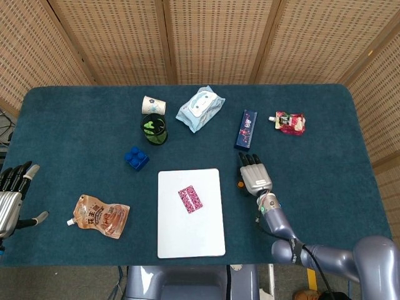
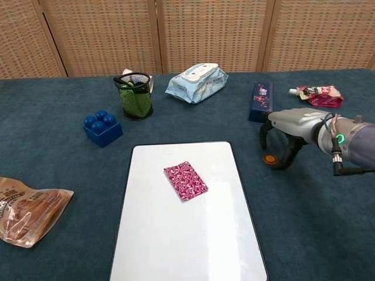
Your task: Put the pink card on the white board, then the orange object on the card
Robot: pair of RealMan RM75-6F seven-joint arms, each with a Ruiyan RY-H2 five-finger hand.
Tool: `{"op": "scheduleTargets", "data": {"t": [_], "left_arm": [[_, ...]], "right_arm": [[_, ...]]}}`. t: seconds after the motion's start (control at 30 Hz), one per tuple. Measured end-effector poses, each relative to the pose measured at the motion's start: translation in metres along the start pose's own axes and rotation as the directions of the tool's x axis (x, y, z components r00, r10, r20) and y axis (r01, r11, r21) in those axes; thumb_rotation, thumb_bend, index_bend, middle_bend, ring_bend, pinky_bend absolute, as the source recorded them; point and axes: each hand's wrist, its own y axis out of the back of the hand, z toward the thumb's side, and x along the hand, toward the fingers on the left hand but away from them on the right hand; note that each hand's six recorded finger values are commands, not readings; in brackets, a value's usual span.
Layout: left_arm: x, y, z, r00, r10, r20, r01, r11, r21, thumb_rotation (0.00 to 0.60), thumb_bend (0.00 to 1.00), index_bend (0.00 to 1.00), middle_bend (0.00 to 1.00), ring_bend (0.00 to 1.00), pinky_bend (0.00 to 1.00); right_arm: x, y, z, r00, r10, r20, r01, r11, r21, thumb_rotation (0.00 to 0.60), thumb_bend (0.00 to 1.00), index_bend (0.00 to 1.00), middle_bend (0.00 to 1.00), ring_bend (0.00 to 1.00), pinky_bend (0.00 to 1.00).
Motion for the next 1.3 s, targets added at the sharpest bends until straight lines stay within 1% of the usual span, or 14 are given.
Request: {"op": "scheduleTargets", "data": {"t": [0.13, 0.3, 0.43, 0.57, 0.83, 1.1, 1.3], "left_arm": [[0.000, 0.000, -0.001, 1.000, -0.002, -0.002, 0.002, 1.000, 0.000, 0.600, 0.00, 0.00, 0.00, 0.00, 0.00], [0.001, -0.001, 0.000, 1.000, -0.003, -0.001, 0.003, 1.000, 0.001, 0.600, 0.00, 0.00, 0.00, 0.00, 0.00], [0.000, 0.000, -0.001, 1.000, -0.002, -0.003, 0.002, 1.000, 0.000, 0.600, 0.00, 0.00, 0.00, 0.00, 0.00], [0.000, 0.000, -0.001, 1.000, -0.001, -0.004, 0.001, 1.000, 0.000, 0.600, 0.00, 0.00, 0.00, 0.00, 0.00], [0.000, 0.000, -0.001, 1.000, -0.001, -0.003, 0.001, 1.000, -0.001, 0.600, 0.00, 0.00, 0.00, 0.00, 0.00], [0.000, 0.000, -0.001, 1.000, -0.002, -0.001, 0.002, 1.000, -0.001, 0.600, 0.00, 0.00, 0.00, 0.00, 0.00], [0.000, 0.000, -0.001, 1.000, -0.002, 0.000, 0.002, 1.000, -0.004, 0.600, 0.00, 0.00, 0.00, 0.00, 0.00]], "right_arm": [[-0.002, -0.003, -0.001, 1.000, 0.007, 0.006, -0.007, 1.000, 0.004, 0.600, 0.26, 0.40, 0.00, 0.00, 0.00], [-0.002, -0.005, 0.000, 1.000, 0.012, 0.005, -0.012, 1.000, 0.000, 0.600, 0.26, 0.44, 0.00, 0.00, 0.00], [-0.003, -0.005, 0.003, 1.000, 0.012, 0.002, -0.013, 1.000, 0.006, 0.600, 0.31, 0.49, 0.00, 0.00, 0.00], [-0.003, -0.005, 0.003, 1.000, 0.015, 0.006, -0.015, 1.000, 0.010, 0.600, 0.34, 0.53, 0.00, 0.00, 0.00], [-0.003, -0.003, 0.003, 1.000, 0.019, 0.010, -0.019, 1.000, 0.007, 0.600, 0.40, 0.55, 0.00, 0.00, 0.00], [0.001, 0.001, 0.007, 1.000, 0.030, 0.002, -0.030, 0.999, -0.019, 0.600, 0.40, 0.55, 0.00, 0.00, 0.00], [0.006, 0.012, 0.020, 0.999, 0.024, -0.028, -0.026, 0.998, -0.054, 0.600, 0.40, 0.55, 0.00, 0.00, 0.00]]}}
